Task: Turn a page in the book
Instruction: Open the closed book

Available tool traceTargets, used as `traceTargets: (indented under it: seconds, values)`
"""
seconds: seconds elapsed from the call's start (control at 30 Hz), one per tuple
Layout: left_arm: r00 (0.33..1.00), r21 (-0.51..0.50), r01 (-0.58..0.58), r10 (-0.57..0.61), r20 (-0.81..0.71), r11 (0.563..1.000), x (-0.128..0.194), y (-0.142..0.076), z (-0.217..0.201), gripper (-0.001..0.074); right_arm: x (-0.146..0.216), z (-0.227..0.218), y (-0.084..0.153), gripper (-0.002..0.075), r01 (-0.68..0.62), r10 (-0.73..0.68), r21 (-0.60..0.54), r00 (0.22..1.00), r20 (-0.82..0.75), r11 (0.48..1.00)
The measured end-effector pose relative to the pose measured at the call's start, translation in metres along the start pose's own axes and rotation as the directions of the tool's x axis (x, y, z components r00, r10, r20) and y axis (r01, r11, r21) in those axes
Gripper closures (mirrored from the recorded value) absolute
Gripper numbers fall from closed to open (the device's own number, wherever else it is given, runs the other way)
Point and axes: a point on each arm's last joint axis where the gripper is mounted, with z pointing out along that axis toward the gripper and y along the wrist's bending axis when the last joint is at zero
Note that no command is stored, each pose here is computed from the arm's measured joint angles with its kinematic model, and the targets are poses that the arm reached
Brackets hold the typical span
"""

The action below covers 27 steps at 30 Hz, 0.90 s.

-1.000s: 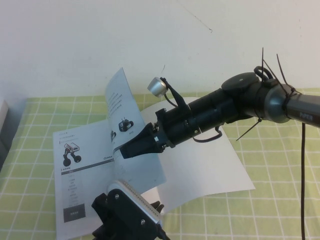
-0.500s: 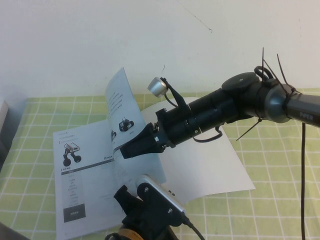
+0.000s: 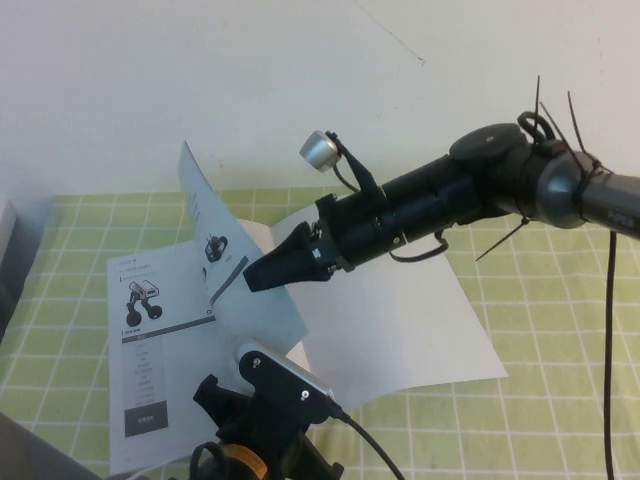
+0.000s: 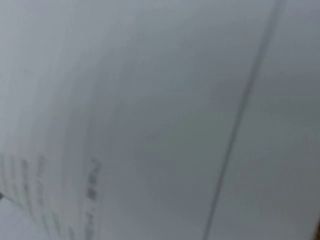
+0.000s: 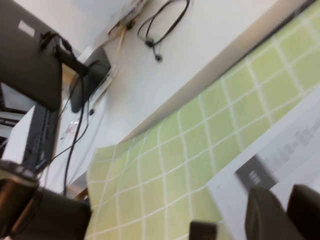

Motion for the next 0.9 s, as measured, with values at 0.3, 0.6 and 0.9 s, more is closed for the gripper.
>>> traceTargets:
  seconds: [0.3,0.6,0.9]
  values:
    - [0.999,0.015,0.029,-0.029,-0.015,0.999,0.001,-0.001,0.000,0.0738,-0.043,-0.057,0.000,0.0614,0.169,-0.152,0.190,0.983,-0.099,0.967]
    - [0.999,0.012,0.036,-0.036,-0.022,0.999,0.002,-0.001,0.000,0.0738,-0.016,-0.083,-0.049,0.0678,0.089,0.006,0.357,0.967,-0.256,0.930]
    - [0.959,-0.095,0.263,-0.271,-0.088,0.960,-0.001,0.010,-0.009,0.0738,0.037,-0.062,-0.108,0.0727,-0.106,0.240,0.395,0.921,-0.306,0.912]
